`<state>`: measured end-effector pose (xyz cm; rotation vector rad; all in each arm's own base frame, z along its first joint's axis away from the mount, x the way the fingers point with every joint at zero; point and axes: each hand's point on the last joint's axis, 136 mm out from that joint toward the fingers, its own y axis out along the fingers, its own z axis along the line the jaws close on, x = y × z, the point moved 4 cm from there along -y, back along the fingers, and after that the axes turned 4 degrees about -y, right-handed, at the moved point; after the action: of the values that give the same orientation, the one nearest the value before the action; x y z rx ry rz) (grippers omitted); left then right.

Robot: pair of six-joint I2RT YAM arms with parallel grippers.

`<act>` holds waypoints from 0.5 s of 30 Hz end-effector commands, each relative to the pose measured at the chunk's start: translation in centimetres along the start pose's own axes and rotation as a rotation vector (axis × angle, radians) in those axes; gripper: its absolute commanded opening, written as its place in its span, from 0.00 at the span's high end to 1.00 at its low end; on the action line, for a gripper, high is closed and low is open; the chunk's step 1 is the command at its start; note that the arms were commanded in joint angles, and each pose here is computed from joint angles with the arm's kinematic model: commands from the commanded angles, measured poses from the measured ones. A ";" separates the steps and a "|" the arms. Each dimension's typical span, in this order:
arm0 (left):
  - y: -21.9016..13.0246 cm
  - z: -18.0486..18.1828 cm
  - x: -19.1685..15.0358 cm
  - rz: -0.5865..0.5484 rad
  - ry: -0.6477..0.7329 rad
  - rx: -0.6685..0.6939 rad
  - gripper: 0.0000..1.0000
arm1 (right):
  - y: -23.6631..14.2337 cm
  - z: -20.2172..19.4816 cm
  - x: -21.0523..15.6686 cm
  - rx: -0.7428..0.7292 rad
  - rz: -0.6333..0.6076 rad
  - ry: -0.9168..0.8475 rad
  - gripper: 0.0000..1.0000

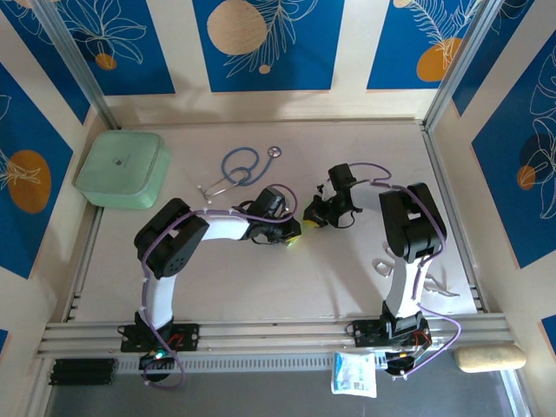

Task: Fold a paper plane with a square sheet of paper (pick it up from the middle)
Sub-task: Fold the wing for the fifth time at the center of the table.

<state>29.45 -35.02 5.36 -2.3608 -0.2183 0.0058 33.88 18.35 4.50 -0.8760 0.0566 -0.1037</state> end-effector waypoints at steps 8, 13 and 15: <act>-0.7 2.0 -1.1 0.061 0.014 0.102 0.91 | 1.8 -3.3 -1.2 -0.200 0.079 0.062 0.89; -1.9 1.9 -1.4 0.060 0.047 0.125 0.94 | 2.0 -3.8 -1.3 -0.235 0.096 0.075 0.90; -2.4 0.5 -1.1 0.053 0.081 0.085 0.94 | 2.0 -3.8 -1.3 -0.237 0.100 0.079 0.90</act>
<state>28.65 -34.07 5.65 -2.3042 -0.1556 -0.0383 34.13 18.80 4.53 -0.9316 0.0953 -0.0688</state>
